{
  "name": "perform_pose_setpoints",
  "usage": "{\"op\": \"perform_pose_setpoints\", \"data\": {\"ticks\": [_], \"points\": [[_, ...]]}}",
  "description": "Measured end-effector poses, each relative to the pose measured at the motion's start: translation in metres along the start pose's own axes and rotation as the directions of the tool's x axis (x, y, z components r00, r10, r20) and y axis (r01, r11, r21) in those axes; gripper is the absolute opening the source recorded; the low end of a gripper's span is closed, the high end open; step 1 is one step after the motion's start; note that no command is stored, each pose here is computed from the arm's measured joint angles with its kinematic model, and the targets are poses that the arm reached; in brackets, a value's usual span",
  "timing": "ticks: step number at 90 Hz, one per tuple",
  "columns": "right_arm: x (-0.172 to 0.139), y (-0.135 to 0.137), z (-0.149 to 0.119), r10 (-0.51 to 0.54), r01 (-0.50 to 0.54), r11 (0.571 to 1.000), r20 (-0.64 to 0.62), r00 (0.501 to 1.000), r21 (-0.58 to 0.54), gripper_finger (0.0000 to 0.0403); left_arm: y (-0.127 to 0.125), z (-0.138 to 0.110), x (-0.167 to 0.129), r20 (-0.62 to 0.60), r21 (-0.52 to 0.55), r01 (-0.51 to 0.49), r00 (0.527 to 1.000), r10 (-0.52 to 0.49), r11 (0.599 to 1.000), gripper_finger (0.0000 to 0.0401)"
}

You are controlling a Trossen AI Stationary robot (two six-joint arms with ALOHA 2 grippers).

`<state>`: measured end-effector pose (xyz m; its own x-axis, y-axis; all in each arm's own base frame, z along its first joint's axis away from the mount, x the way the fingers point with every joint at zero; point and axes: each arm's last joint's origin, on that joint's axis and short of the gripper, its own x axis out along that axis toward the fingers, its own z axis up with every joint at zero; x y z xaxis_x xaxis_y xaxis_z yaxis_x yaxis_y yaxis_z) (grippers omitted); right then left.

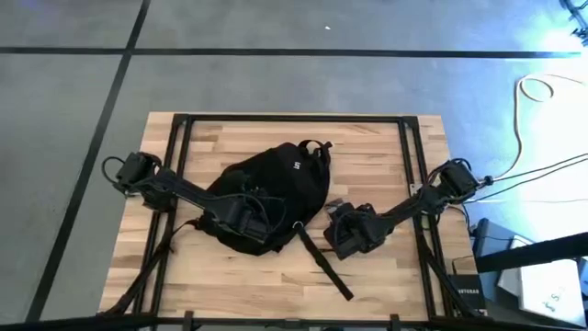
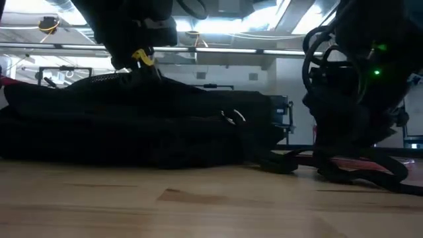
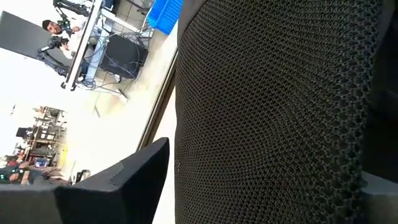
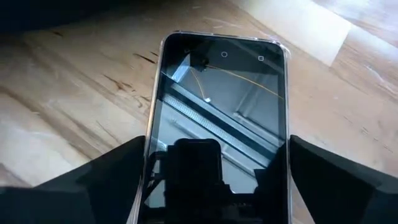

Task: Unpack backpack
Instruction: Put the pink cellphone into the black bag

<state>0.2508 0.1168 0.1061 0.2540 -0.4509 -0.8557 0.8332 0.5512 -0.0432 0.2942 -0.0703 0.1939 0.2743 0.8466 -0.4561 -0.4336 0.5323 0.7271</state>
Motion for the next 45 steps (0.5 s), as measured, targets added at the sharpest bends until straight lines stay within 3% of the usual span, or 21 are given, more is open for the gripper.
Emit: {"op": "perform_pose_setpoints", "data": {"ticks": [45], "points": [[-0.013, 0.007, 0.007, 0.049, -0.05, 0.998, -0.033, 0.998, -0.035, 0.0346, 0.0, 0.0, 0.0, 0.0, 0.0, 0.0, 1.0, 0.0, 1.0, 0.028]]}}
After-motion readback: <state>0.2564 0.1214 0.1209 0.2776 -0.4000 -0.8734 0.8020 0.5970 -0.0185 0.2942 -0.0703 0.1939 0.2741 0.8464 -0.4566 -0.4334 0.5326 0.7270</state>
